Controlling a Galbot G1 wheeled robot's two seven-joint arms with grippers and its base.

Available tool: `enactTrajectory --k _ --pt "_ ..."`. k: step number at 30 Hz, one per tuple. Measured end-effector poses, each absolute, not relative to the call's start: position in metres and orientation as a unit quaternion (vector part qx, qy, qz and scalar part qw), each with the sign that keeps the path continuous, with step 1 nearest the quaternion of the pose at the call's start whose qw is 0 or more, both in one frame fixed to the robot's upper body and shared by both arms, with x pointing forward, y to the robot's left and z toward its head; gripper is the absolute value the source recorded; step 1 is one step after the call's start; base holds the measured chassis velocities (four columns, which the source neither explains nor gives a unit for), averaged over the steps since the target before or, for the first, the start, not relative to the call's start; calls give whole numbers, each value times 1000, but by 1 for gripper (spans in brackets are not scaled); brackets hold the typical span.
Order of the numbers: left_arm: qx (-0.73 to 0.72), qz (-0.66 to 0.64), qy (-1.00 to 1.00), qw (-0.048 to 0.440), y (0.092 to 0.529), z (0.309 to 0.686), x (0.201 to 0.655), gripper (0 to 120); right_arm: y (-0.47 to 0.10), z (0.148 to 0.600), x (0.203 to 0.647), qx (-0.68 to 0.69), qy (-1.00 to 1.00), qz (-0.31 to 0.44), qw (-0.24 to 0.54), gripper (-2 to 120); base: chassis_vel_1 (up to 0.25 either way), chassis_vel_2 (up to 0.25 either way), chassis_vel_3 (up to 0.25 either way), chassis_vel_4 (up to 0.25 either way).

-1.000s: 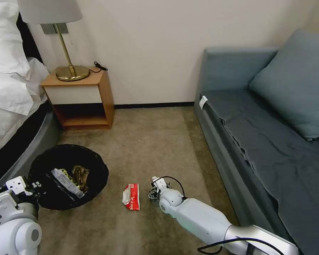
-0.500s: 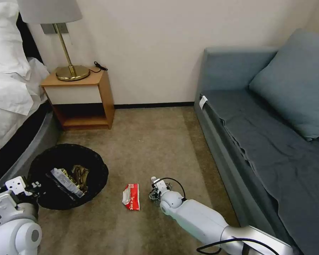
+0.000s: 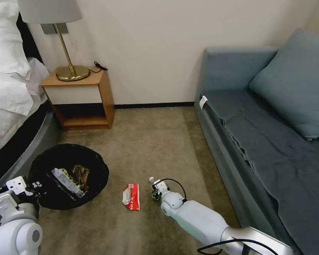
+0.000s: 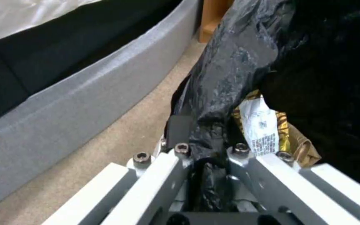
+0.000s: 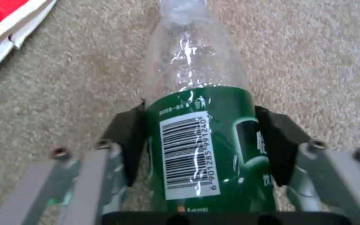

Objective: Pick up the trash bin, then pick up the garbage on the floor and place it into the trash bin.

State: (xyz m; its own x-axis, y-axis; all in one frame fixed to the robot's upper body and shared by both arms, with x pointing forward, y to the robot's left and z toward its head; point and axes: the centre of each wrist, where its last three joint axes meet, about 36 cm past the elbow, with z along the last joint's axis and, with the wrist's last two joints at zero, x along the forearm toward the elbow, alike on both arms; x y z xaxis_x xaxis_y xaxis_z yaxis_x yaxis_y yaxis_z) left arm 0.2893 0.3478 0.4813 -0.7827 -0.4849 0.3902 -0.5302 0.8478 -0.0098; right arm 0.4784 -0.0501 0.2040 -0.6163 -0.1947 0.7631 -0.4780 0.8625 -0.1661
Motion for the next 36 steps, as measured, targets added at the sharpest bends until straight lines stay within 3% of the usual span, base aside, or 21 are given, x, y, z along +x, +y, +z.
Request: enactTrajectory --k 3,9,11,14,16,17,21,22,25,31,36 --pt "269 60 -942 191 347 480 290 3 -52 206 477 193 -882 178 392 41 0 0 0 0" --pt "269 60 -942 192 347 479 290 3 -52 212 476 198 -885 172 385 26 0 0 0 0" --pt "267 61 -942 193 346 479 290 3 -52 238 478 201 -898 144 363 20 0 0 0 0" --pt "266 61 -942 193 345 479 291 3 -49 262 480 206 -907 121 347 20 0 0 0 0" --pt "264 61 -943 192 344 479 292 3 -41 313 487 217 -922 76 311 20 0 0 0 0" --pt "264 61 -943 192 344 479 292 3 -41 313 487 217 -922 76 311 20 0 0 0 0" --pt "259 63 -943 199 340 473 295 3 -15 420 485 256 -935 -11 245 20 0 0 0 0" --pt "259 63 -943 199 340 473 295 3 -15 420 485 256 -935 -11 245 20 0 0 0 0" --pt "257 65 -943 202 338 471 297 3 9 474 463 299 -929 -53 212 20 0 0 0 0" --pt "256 68 -943 201 338 470 300 3 47 506 410 365 -905 -84 202 20 0 0 0 0" --pt "254 73 -943 202 335 469 302 3 90 489 376 394 -889 -76 220 20 0 0 0 0"
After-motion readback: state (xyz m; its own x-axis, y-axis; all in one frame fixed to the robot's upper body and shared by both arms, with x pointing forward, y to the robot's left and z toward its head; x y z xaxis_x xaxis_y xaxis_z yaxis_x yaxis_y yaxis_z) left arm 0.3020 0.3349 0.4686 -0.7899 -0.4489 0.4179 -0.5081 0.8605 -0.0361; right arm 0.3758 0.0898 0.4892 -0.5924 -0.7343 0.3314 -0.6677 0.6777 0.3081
